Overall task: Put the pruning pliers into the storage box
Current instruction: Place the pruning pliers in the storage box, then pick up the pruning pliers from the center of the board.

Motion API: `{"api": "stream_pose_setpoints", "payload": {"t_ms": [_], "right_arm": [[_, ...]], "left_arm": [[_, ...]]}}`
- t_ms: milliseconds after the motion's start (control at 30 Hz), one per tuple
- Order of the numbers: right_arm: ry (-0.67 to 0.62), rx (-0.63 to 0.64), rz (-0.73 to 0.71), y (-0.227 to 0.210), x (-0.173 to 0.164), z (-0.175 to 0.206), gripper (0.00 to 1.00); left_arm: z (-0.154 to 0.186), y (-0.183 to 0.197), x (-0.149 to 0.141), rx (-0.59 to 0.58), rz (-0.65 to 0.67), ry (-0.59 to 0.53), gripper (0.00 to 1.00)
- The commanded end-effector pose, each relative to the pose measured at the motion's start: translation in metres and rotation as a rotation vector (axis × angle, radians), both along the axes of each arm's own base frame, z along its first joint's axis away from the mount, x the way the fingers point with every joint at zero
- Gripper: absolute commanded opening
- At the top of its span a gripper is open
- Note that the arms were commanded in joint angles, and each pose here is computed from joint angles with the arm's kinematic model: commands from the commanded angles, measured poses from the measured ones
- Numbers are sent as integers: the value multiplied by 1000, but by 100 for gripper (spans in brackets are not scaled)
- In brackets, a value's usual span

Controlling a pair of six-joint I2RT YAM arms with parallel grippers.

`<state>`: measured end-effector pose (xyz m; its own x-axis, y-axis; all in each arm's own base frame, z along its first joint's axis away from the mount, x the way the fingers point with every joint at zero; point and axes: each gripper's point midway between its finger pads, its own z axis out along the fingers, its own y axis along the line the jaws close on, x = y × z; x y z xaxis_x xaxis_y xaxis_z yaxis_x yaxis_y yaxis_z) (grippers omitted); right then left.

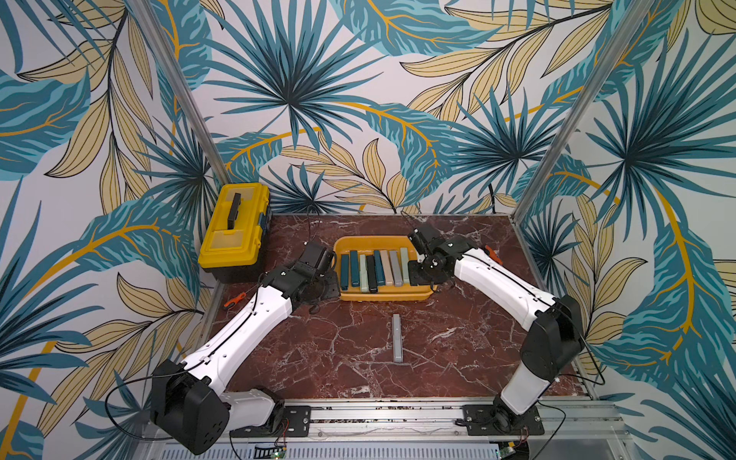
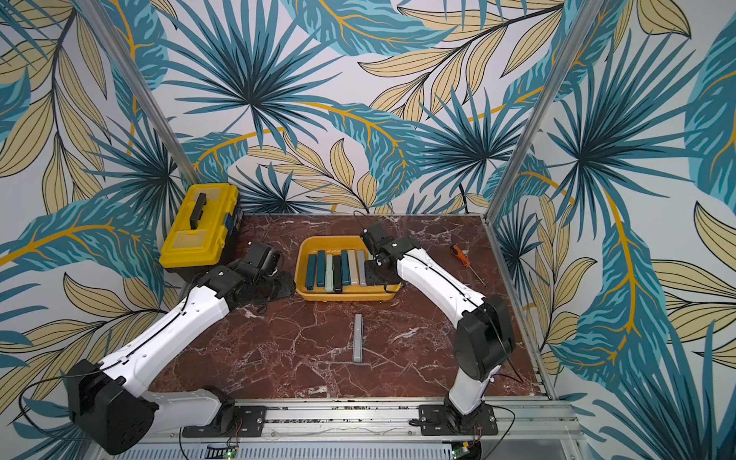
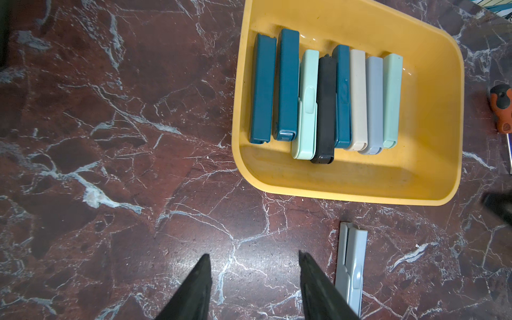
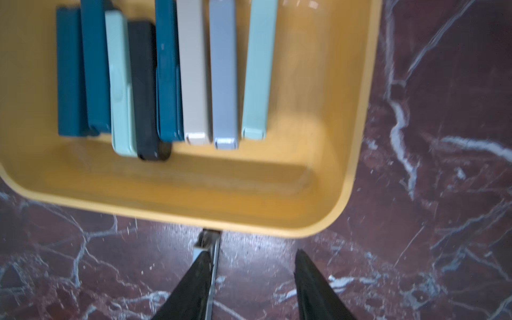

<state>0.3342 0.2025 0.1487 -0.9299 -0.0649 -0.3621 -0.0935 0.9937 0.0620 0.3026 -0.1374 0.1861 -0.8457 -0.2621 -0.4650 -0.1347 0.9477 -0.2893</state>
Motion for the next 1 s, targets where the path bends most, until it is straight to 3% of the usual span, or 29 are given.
{"api": "stream_pose_setpoints", "payload": {"t_ms": [0,233,467,967], "right_arm": [[48,24,-78,3,-39,-16,51],[130,91,-114,18,-89,-63,54],[147,105,-71,52,-93,-74,59],[230,32,-112,55,-95,-121,59]], "left_arm": [[6,2,-1,1,-13,-25,53],[7,-3,-2,-13,-49,-15,53],[10,1,-6,-2,-46,-20,53],[9,9,-6,41,-34,-26,53]]}}
